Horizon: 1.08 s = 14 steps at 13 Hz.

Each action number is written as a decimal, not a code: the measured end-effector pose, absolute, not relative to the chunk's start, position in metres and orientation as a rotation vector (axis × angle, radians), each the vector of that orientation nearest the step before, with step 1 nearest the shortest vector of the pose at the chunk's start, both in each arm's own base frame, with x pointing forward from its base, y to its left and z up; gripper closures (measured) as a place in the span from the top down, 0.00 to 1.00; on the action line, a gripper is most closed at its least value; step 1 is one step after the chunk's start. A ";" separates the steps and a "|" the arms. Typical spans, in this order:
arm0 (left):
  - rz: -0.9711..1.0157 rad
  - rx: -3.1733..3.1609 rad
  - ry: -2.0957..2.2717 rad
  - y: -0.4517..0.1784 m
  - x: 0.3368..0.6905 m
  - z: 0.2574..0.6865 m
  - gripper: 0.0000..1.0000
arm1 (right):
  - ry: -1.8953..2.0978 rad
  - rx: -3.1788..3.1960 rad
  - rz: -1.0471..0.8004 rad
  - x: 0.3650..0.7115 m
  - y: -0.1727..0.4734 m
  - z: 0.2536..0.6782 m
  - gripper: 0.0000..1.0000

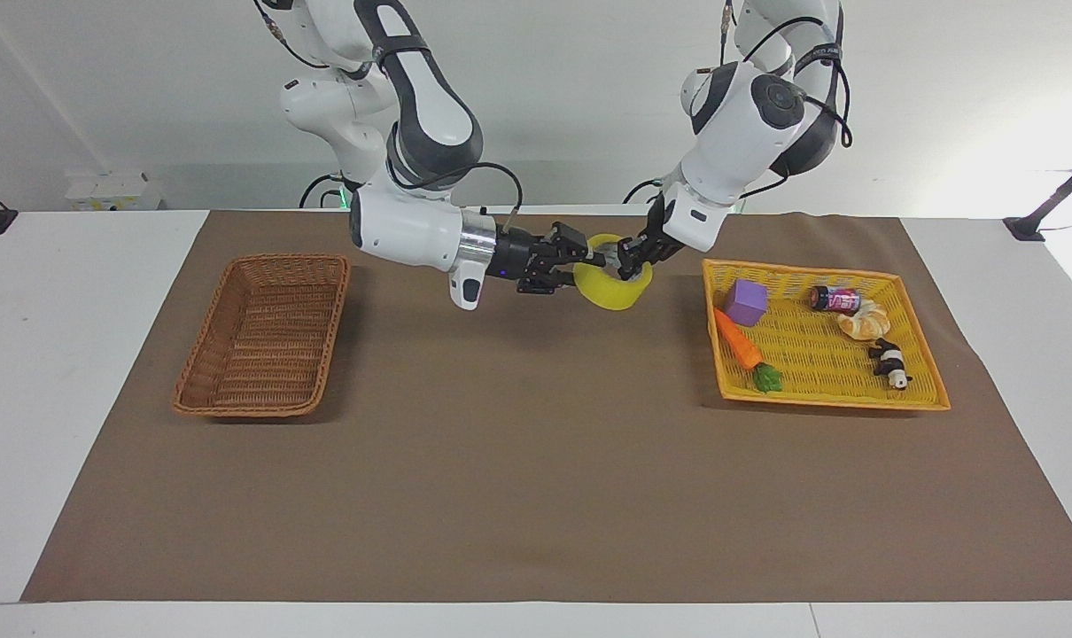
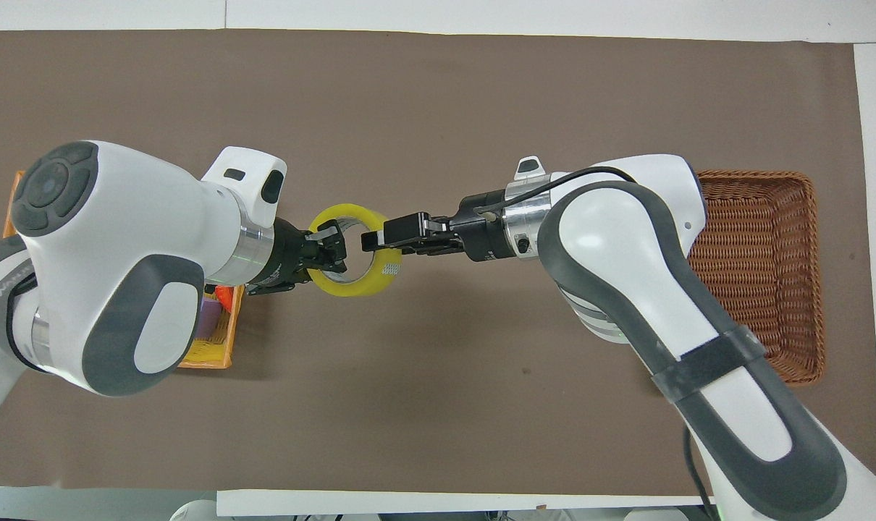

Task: Move tape to another basket
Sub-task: 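Grasp the tape rim with the right gripper beside the left gripper, then open the left gripper and withdraw it while the right gripper holds the tape, then carry the tape with the right gripper over the wicker basket and lower it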

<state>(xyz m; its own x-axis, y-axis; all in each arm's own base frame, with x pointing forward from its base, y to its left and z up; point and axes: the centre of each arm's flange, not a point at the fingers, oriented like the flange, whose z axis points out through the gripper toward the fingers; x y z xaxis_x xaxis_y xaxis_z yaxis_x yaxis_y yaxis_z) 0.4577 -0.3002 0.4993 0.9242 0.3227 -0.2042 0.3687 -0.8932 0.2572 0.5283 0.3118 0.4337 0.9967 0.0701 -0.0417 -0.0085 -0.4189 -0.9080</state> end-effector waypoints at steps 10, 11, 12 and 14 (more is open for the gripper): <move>-0.225 2.994 0.475 -0.086 0.505 0.603 0.99 | -0.047 -1.957 0.105 0.554 0.237 0.431 0.55; -0.209 3.020 0.427 -0.057 0.508 0.602 0.99 | -0.064 -1.970 0.115 0.561 0.204 0.429 0.55; -0.196 3.043 0.372 -0.030 0.510 0.602 0.99 | -0.088 -1.990 0.124 0.566 0.159 0.425 0.55; -0.182 3.070 0.270 0.013 0.511 0.602 0.99 | -0.103 -2.030 0.119 0.568 0.066 0.418 0.55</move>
<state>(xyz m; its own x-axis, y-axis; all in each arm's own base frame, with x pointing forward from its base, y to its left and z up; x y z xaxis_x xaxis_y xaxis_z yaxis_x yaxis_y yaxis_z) 0.5110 0.0132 0.6020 0.9778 0.1706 -0.1218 0.1769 -0.9833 0.0435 0.5677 0.0659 0.4180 0.9914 0.1253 -0.0389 0.0211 -0.4448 -0.8954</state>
